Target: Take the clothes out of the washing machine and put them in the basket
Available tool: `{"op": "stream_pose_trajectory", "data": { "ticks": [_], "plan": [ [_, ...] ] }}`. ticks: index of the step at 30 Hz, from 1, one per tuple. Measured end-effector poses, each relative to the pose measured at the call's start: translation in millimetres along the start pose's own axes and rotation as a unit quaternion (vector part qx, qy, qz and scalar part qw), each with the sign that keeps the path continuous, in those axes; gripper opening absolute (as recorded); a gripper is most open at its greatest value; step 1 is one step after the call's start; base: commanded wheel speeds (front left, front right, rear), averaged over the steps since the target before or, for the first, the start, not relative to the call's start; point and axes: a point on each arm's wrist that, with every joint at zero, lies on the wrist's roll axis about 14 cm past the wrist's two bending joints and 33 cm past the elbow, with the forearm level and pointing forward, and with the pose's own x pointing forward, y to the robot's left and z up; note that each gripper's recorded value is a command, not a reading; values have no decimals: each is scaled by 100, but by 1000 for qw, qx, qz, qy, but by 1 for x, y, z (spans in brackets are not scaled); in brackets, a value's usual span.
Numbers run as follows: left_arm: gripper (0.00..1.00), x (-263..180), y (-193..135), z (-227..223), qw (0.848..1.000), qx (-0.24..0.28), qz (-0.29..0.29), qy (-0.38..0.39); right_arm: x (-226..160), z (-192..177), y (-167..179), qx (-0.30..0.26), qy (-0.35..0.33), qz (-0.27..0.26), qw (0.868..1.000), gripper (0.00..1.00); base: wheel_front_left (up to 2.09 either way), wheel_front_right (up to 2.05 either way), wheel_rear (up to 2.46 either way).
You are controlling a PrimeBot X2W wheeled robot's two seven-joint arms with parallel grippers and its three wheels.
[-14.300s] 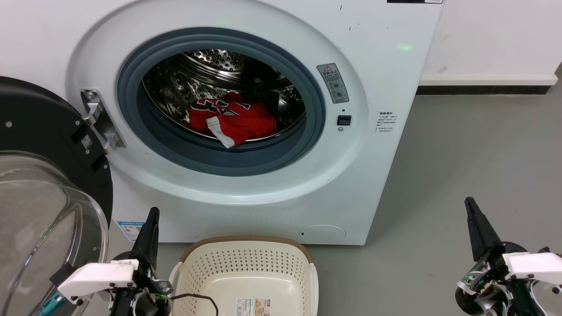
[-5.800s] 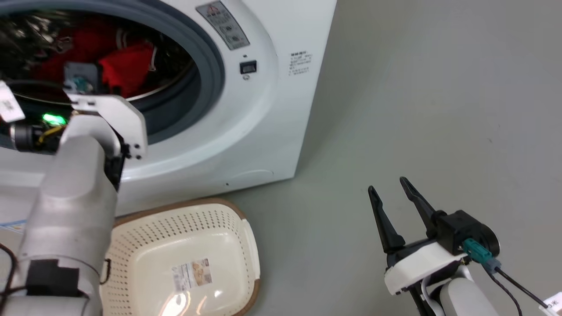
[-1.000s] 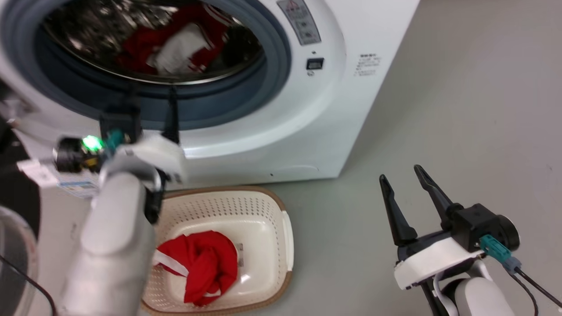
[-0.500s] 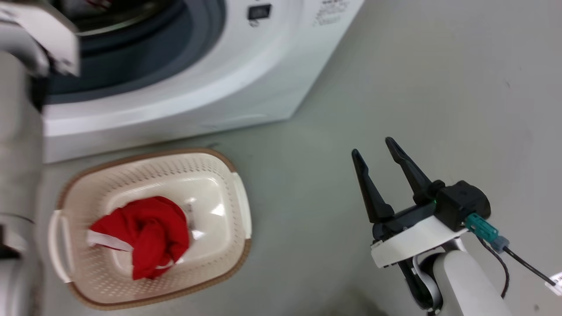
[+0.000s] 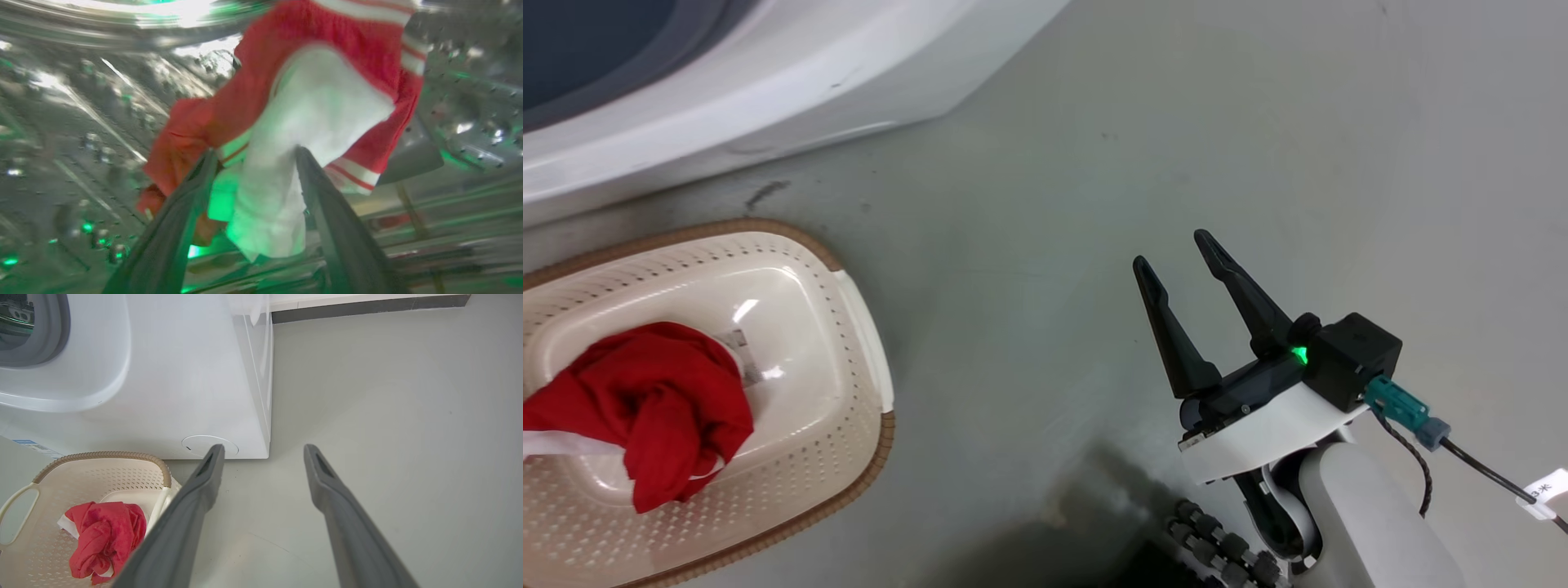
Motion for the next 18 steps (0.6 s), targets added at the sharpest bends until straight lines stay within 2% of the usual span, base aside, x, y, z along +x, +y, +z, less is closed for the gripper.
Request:
{"op": "stream_pose_trajectory", "data": {
  "ticks": [7, 8, 9, 10, 14, 18],
  "plan": [
    [100, 9, 4, -28, 995, -8, 0, 94, -1, -4, -3, 0, 6, -6, 1000, 100, 0, 0, 0],
    [78, 8, 4, -30, 995, -10, -1, 100, -1, -3, -3, 0, 6, -6, 1000, 100, 0, 0, 0],
    [29, 8, 4, -30, 995, -11, -1, 104, -2, -3, -3, -1, 6, -6, 1000, 100, 0, 0, 0],
    [0, 8, 4, -30, 994, -12, -1, 106, -2, -3, -3, -1, 6, -5, 1000, 100, 0, 0, 0],
    [0, 7, 6, -25, 995, -18, 3, 100, -2, -2, -3, 1, 4, -5, 1000, 100, 0, 0, 0],
    [0, 5, 8, -10, 998, -22, 15, 64, -2, 0, -3, 1, 1, -5, 1000, 100, 0, 0, 0]
  ]
}}
